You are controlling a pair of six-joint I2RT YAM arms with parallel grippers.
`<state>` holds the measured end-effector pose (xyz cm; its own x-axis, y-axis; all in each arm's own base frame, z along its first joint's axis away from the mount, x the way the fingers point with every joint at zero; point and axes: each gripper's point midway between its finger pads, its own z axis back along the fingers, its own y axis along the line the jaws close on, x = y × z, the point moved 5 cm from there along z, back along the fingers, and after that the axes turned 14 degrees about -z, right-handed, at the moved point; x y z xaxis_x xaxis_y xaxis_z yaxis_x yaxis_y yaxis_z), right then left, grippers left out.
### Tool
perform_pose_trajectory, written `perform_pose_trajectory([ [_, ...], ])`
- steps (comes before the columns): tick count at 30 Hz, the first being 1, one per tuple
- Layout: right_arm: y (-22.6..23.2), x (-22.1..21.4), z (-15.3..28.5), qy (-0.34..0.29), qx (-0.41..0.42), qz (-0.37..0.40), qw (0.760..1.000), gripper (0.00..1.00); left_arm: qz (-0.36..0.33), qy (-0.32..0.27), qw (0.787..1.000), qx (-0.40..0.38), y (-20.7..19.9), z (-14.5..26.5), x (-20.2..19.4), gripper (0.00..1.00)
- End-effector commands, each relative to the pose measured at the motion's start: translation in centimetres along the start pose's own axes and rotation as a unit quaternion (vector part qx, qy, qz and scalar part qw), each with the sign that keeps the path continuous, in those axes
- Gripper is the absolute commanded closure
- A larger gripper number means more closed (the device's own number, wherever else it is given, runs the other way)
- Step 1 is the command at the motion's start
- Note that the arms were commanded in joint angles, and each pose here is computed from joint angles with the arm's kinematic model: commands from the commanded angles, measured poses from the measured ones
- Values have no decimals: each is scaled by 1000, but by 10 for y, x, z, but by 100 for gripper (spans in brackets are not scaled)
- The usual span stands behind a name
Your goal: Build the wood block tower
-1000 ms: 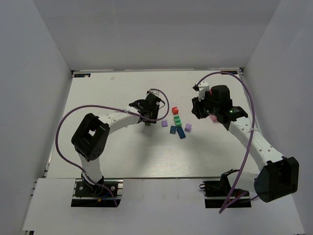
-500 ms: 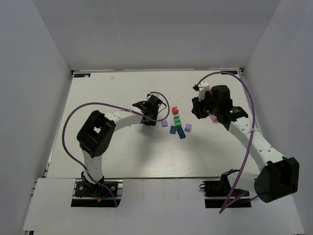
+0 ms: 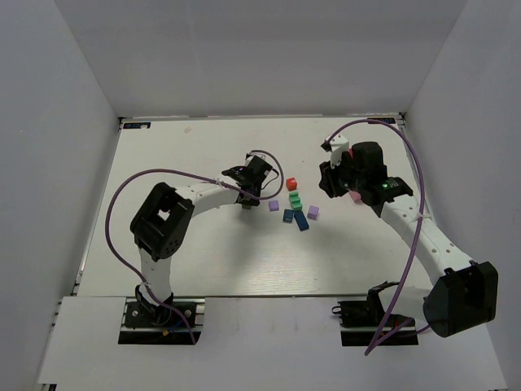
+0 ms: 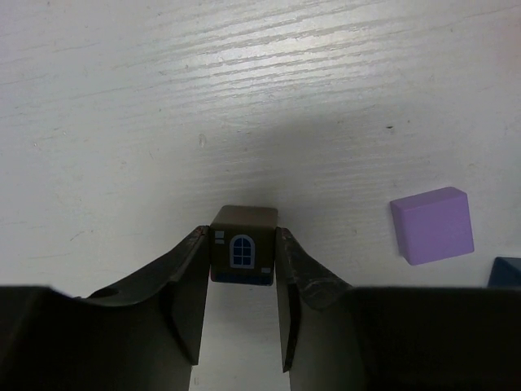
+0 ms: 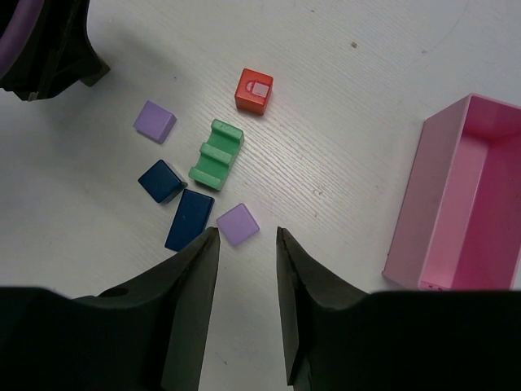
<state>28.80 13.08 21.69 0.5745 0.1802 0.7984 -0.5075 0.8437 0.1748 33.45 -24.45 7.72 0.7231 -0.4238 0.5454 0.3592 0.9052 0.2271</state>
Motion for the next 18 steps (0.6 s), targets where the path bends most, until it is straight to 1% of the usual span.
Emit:
perform_pose_trajectory([
  [1,4,10,6,-29,10,6,1000,60,10,-15,1000,-4,-2,5,12,60],
  [2,5,11,6,-28,11,7,1000,60,17,-21,1000,-5,-3,7,17,60],
  [4,5,11,6,-31,12,8,999,60,18,-25,999,-5,-3,8,20,64],
  [5,6,11,7,-30,14,8,999,60,18,-25,999,-5,-3,8,20,68],
  [6,5,12,8,-32,11,8,999,60,25,-25,999,-6,-3,8,21,74],
  [7,5,12,7,-31,11,7,999,60,26,-29,999,-11,-5,9,24,78],
  [10,5,11,7,-31,12,8,999,60,42,-41,998,-18,-8,12,37,84],
  [11,5,10,7,-30,12,8,999,60,42,-40,998,-26,-11,10,39,87],
  [13,5,11,8,-32,12,8,999,61,57,-43,997,-33,-16,8,48,88],
  [14,6,11,8,-32,12,9,999,61,61,-41,997,-32,-17,7,50,90],
  [18,5,11,8,-33,12,8,999,62,70,-36,996,-32,-22,1,61,90],
])
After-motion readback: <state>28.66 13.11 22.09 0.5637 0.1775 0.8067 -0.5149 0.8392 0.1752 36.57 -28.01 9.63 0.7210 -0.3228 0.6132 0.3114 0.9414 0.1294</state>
